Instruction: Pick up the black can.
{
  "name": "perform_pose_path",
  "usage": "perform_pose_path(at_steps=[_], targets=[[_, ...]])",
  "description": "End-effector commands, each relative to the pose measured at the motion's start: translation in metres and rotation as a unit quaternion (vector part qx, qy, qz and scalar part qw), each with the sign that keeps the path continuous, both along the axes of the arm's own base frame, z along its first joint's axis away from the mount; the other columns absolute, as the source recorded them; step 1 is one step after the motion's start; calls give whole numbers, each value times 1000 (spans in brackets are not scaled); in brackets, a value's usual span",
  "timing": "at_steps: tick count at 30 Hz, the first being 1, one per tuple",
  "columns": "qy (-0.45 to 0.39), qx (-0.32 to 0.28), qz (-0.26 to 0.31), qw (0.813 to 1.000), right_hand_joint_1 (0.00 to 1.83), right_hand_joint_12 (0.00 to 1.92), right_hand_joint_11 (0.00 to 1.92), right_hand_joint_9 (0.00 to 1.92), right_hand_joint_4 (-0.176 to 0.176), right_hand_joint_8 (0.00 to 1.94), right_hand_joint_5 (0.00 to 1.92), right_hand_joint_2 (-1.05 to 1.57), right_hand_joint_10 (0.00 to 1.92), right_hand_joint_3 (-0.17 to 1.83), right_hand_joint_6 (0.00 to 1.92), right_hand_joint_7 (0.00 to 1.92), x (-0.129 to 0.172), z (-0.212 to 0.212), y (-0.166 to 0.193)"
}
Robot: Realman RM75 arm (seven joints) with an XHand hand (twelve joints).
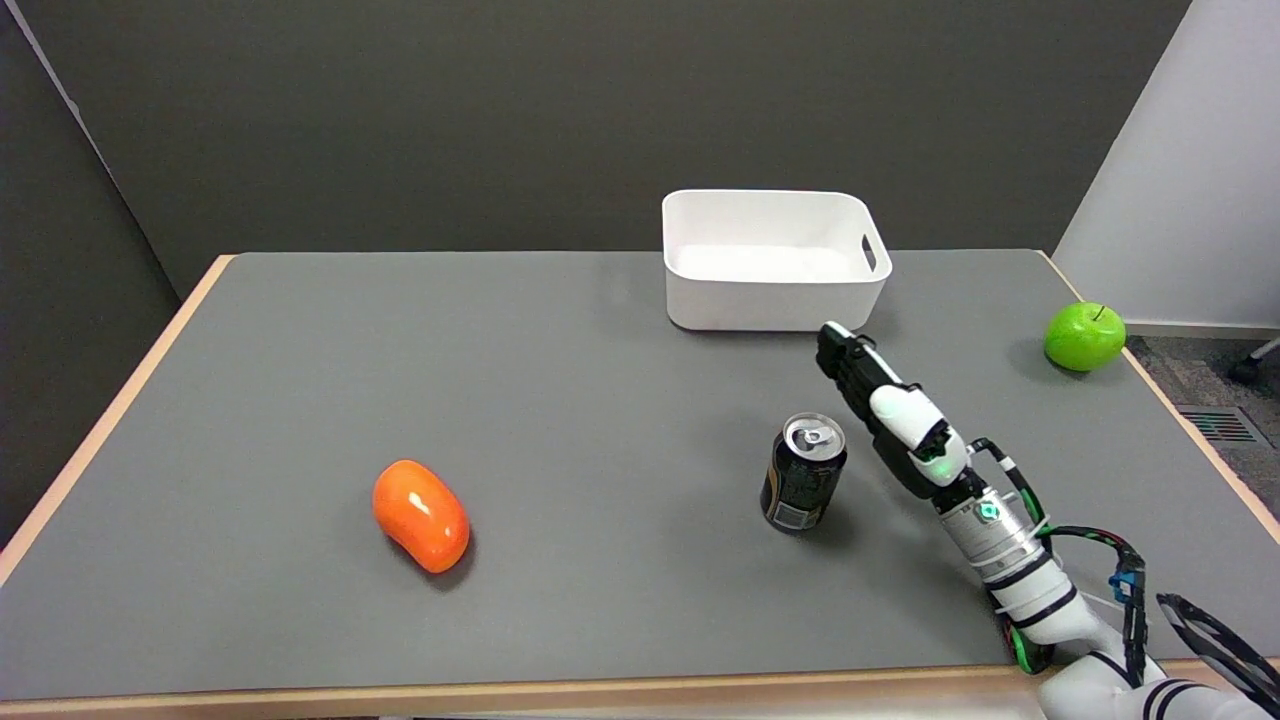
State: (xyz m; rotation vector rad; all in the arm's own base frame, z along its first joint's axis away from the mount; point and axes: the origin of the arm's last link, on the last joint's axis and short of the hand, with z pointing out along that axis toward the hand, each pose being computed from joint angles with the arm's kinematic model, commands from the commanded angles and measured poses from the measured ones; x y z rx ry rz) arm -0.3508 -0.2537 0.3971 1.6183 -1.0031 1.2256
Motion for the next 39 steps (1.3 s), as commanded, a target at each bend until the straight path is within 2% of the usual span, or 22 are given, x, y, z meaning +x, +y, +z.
perform_pose_path(at_steps=[1, 8, 10, 15, 27, 31, 34, 39], targets=[[14, 63, -15, 998, 163, 100, -1, -1, -116, 131, 47, 572, 51, 926, 219, 7, -4, -22, -3], [16, 89, -48, 995, 189, -1, -1, -1, -149, 1, 45, 569, -1, 859, 157, -1, -12, -20, 2], [17, 90, -53, 994, 163, -1, -1, -1, -155, -1, 0, 643, -1, 774, 241, -1, -14, -21, 3], [25, 103, -71, 992, 168, -1, -1, -1, -162, -1, -1, 644, -1, 780, 226, -1, -20, -27, 3], [28, 105, -69, 992, 189, -1, -1, -1, -164, -1, -1, 637, -1, 777, 225, -1, -18, -30, -1], [26, 101, -66, 992, 343, -1, -1, -1, -162, -1, -1, 635, -1, 766, 235, -1, -15, -28, -3], [26, 98, -59, 993, 576, -1, -1, -1, -163, -1, 41, 558, -1, 844, 138, -1, -13, -26, -4], [25, 92, -52, 994, 829, -1, -1, -1, -163, -1, 41, 573, -1, 866, 164, -1, -9, -23, -6]])
